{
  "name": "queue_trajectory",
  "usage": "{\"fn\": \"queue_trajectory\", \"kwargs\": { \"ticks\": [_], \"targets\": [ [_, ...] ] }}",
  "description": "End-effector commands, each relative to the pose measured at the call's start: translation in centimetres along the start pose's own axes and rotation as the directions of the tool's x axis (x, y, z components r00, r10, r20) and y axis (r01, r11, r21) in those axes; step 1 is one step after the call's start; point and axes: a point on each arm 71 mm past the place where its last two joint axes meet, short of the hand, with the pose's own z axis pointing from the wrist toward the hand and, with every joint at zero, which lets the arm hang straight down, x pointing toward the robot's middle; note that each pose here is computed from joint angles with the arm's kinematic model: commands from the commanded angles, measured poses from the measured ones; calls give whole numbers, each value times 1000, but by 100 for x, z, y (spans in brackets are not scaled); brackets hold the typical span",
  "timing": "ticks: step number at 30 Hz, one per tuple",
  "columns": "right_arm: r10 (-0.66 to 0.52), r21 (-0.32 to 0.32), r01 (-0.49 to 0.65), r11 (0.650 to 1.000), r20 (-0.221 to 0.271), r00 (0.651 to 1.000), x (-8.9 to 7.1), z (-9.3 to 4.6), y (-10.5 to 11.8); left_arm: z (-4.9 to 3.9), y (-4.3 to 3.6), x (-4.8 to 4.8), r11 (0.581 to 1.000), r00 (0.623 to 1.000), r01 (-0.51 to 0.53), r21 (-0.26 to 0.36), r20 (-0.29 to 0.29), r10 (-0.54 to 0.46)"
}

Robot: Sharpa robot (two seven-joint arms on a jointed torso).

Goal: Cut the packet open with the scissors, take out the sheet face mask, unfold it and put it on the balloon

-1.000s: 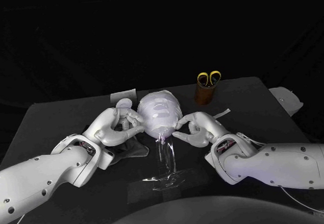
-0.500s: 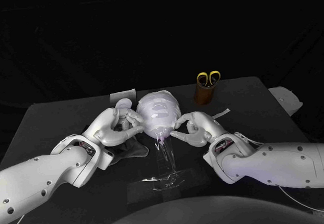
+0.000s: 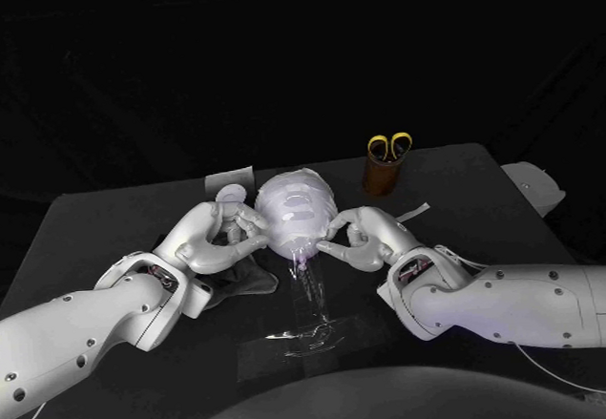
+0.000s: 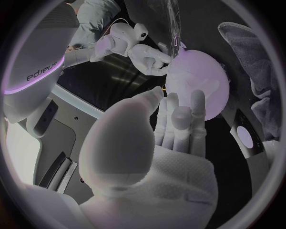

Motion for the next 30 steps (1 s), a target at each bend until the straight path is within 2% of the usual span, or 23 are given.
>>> {"fn": "queue_trajectory", "kwargs": {
  "ticks": [1,30],
  "targets": [
    [9,-19,-8,1000,68,998,-39,13,18,7,-15,13,1000,1000,15,4,-8,-15],
    [4,5,-4,1000,69,998,6,78,5,-6,-6,-1,1000,1000,26,-9,-2,-26]
  ]
}}
